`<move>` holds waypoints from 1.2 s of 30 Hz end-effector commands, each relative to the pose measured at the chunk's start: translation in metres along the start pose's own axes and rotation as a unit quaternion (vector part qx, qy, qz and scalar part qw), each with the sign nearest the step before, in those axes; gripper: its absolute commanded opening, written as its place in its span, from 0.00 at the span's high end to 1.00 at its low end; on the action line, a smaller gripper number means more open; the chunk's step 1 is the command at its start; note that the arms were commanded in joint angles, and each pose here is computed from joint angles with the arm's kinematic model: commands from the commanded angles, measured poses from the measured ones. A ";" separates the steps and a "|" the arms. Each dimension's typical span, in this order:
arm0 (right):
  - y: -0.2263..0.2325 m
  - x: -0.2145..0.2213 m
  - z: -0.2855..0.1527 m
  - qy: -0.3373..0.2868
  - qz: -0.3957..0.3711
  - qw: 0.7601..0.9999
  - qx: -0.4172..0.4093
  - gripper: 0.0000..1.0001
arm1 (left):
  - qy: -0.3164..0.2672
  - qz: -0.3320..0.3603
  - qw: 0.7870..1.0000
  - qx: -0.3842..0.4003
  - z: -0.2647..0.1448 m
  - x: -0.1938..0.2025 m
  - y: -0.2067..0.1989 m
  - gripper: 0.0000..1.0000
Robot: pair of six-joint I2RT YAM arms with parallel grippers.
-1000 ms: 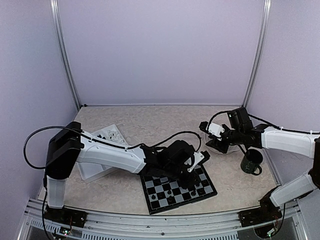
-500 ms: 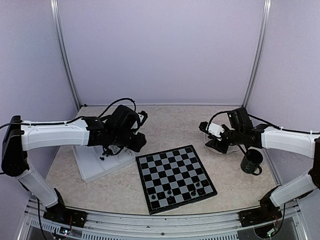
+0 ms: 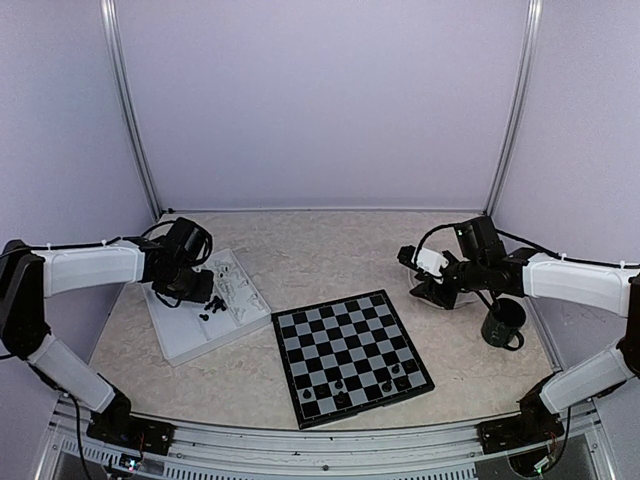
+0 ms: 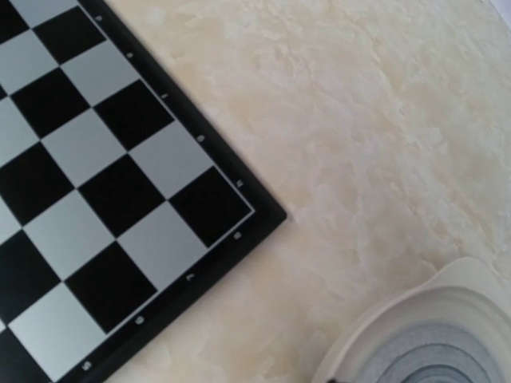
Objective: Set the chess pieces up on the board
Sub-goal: Pick up the king from the storage box.
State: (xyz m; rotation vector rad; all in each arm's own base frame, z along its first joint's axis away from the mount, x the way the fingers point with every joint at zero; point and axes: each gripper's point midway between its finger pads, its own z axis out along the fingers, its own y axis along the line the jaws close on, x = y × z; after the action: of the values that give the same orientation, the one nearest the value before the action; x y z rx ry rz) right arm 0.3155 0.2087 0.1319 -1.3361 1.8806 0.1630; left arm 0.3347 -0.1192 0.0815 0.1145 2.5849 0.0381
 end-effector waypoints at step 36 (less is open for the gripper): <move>0.011 0.006 0.005 0.008 0.004 0.999 -0.040 0.62 | 0.109 0.065 0.991 0.043 0.074 0.019 -0.003 0.78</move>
State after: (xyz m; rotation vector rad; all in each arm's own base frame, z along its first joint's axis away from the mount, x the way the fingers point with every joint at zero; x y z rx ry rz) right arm 0.3082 0.2122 0.1217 -1.3738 1.8998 0.2130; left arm 0.3660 -0.1131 0.0186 0.2611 2.7540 0.0403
